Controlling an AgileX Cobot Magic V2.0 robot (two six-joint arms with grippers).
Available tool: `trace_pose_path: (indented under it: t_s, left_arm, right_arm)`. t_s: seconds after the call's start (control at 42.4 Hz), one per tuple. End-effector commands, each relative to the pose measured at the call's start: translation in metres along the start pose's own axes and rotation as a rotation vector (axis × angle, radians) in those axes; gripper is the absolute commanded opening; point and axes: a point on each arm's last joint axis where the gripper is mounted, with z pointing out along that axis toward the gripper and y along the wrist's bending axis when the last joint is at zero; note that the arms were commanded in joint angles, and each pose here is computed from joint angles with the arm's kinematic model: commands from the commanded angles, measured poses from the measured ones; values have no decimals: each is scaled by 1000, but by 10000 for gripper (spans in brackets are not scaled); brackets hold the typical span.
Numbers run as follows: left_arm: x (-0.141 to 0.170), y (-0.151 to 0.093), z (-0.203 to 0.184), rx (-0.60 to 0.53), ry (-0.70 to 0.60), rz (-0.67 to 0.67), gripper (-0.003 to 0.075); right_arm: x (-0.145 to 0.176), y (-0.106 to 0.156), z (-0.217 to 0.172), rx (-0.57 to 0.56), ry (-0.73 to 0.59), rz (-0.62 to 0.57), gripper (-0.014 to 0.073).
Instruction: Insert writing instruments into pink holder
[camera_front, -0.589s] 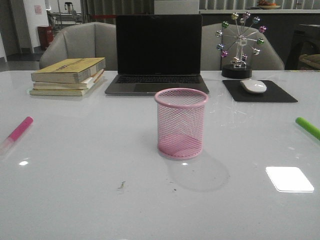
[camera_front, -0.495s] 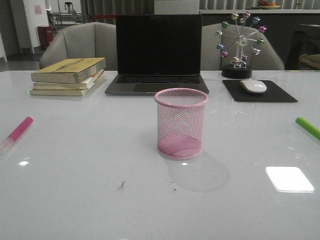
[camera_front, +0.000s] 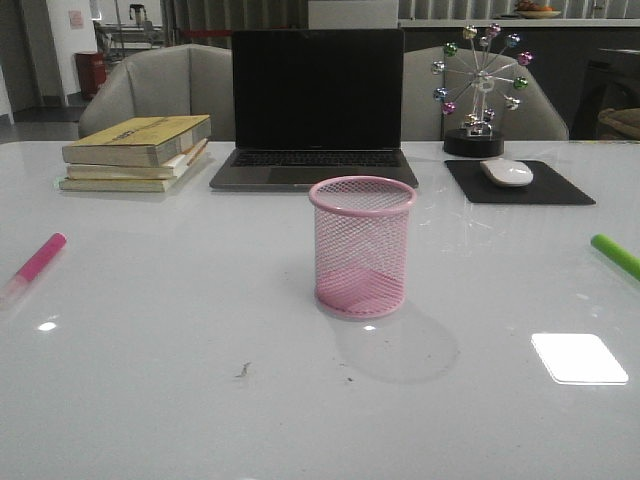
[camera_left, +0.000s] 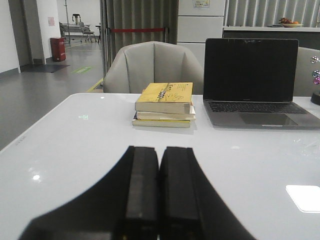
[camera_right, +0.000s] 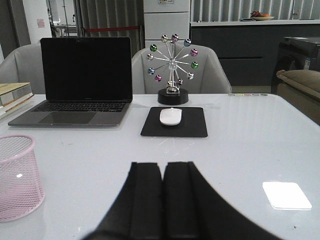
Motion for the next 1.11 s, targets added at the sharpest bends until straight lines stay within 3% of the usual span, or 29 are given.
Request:
trace_pose_path:
  t_s: [0.0,0.141,0.306,0.424,0.66,0.895,1.084]
  left_arm:
    - [-7,0,-2,1,-99,-8,92]
    - [-7,0,-2,1,-104,-6,92]
    - [-22,1,-4,-4,-205,-4,92]
    - [-52,-1,-11,4,-245,-7,92]
    - [-132,-5,-25,24,-260,-5,92]
    - [-189,-9,-5,43,-60,-1,92]
    - [-188,-10,29,48,138,0,92]
  right_arm:
    - [-12,0,-2,-1,-120,-7,57]
    - [-13,0,-2,-1,-123,-9,57]
    - [-19,1,-3,-2,-139,-9,57]
    - [-41,3,-7,-9,-151,-10,57]
    - [-115,11,-19,-21,-176,-31,57]
    - [-175,17,-4,-25,-40,-34,57]
    - [-173,18,26,-17,210,-34,57]
